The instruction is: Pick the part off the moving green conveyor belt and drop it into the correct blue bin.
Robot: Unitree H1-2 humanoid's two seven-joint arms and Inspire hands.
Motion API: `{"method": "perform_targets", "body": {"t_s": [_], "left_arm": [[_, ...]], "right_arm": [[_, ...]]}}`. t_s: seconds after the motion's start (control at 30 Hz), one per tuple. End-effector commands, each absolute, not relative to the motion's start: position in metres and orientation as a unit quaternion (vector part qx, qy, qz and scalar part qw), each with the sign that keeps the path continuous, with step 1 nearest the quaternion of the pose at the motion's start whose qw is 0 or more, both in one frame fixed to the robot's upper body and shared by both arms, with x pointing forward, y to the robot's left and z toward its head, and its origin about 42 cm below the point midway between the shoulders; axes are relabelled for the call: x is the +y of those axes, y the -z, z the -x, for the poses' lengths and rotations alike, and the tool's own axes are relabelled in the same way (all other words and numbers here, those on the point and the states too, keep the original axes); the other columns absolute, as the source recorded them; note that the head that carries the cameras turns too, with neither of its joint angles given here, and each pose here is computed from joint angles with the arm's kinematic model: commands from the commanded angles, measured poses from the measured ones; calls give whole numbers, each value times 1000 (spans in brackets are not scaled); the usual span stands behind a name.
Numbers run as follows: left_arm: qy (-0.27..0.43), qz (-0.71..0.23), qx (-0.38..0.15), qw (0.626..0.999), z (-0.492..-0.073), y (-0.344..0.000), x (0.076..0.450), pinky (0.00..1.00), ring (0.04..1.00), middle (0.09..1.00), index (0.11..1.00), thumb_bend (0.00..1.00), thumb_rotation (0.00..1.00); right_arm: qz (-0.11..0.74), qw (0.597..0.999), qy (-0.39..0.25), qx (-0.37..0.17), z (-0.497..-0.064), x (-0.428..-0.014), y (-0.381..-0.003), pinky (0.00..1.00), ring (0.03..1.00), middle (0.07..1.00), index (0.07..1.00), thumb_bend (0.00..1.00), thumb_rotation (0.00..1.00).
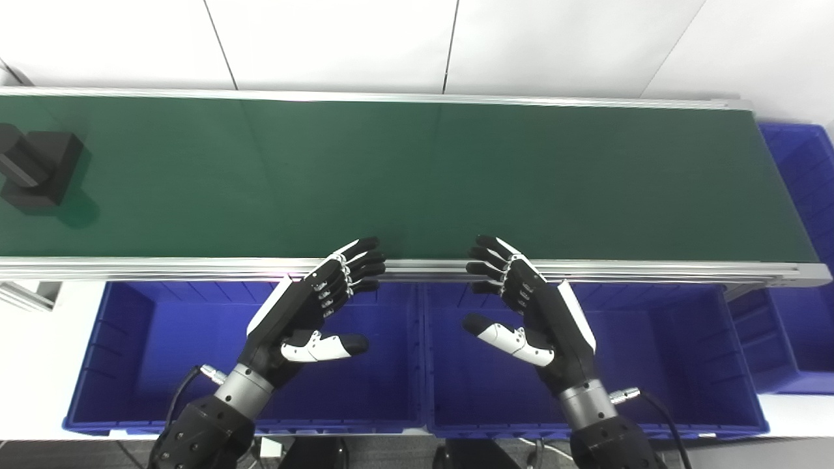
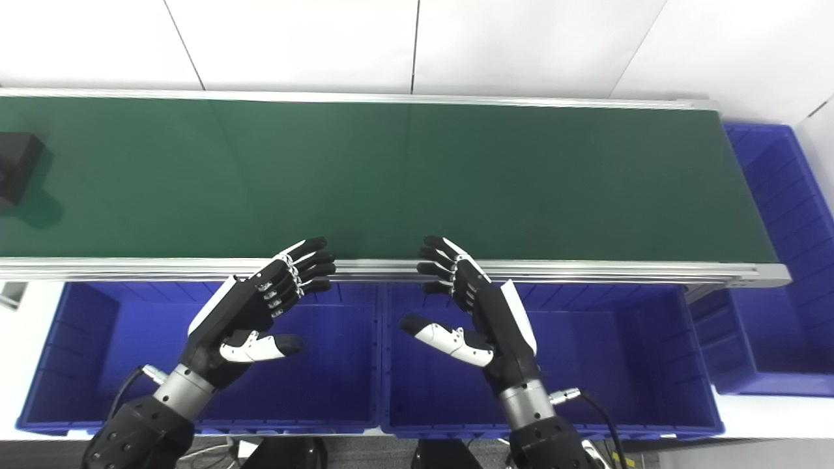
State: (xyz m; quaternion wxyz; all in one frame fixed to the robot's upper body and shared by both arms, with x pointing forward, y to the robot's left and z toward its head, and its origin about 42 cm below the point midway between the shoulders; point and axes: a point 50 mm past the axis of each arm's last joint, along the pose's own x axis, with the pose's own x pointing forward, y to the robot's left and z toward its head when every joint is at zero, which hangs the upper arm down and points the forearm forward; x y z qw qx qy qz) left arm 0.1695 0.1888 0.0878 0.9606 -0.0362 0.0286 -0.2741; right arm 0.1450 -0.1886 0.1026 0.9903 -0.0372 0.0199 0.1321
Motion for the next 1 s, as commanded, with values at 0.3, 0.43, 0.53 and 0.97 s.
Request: {"method": "perform_targets", "body": {"t_s": [0.3, 0.43, 0.53, 0.97], "left_arm": [[276, 34, -2, 961, -174, -91, 182, 830, 864, 866, 894, 986, 419], [275, 35, -1, 961, -173, -89, 178, 832, 864, 863, 891, 991, 415], [275, 35, 1, 961, -172, -87, 173, 833, 861, 861, 889, 997, 413], [280, 42, 7, 959, -169, -72, 153, 859, 876, 875, 890, 998, 401]], "right_arm": [[30, 991, -128, -1, -144, -194, -105, 716, 806, 841, 873, 639, 450], [29, 992, -125, 2, -143, -196, -103, 716, 808, 841, 875, 641, 465], [30, 992, -124, 1, -142, -200, -102, 713, 808, 840, 876, 630, 467], [39, 991, -124, -4, -139, -213, -91, 744, 823, 849, 891, 549, 464]]}}
